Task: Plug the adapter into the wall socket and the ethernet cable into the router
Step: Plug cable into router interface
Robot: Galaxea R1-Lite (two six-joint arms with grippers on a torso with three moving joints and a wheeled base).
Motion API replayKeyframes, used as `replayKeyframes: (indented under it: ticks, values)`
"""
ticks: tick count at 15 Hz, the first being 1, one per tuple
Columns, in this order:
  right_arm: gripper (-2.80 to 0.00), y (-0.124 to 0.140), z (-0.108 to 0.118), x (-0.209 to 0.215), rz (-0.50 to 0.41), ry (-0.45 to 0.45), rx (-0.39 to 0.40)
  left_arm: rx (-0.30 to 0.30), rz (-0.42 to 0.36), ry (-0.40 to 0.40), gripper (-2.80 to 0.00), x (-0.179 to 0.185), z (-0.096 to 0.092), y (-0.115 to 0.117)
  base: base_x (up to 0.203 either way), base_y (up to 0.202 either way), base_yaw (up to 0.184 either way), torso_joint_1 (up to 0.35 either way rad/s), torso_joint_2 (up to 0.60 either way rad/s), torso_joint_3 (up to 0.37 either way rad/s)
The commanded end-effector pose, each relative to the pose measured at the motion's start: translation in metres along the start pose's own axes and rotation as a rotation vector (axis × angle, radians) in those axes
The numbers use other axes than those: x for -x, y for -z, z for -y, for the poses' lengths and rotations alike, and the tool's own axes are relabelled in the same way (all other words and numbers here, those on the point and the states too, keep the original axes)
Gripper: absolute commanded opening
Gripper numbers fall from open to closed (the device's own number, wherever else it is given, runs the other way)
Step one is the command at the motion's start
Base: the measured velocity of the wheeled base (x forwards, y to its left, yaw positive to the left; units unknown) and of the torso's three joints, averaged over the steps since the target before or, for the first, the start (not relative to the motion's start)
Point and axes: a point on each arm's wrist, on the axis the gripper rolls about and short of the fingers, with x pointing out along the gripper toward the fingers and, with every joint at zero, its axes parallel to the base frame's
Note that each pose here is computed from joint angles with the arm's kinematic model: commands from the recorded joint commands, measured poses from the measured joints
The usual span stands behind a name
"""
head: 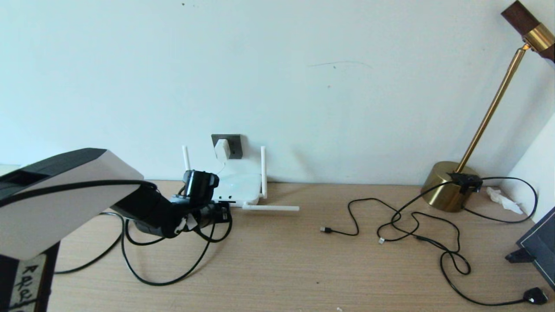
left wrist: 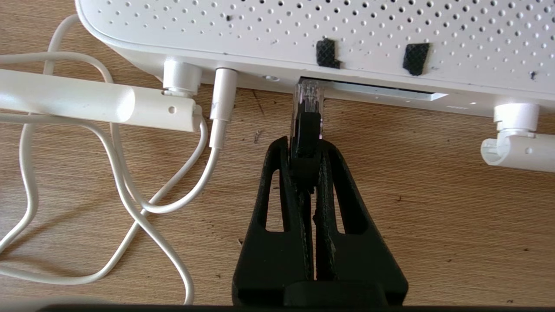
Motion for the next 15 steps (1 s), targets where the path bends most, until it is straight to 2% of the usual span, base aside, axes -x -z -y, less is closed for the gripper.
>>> replayKeyframes:
  ticks: [1, 15]
  values:
    - [0.0, -0.0006, -0.0001, -0.0002, -0.003, 0.018, -0.002, 0.005, 0.007, -0.001, -2.8, 0.0015, -0.0005, -0.0019, 0.0, 0.0, 0.0, 0.0, 0.0, 0.0]
    - [0.0, -0.0005, 0.0001, 0.0003, 0.0, -0.002, -0.011, 0.01, 0.028, 0.006, -2.8, -0.0027, 0.0012, -0.0083, 0.0, 0.0, 0.0, 0.0, 0.0, 0.0]
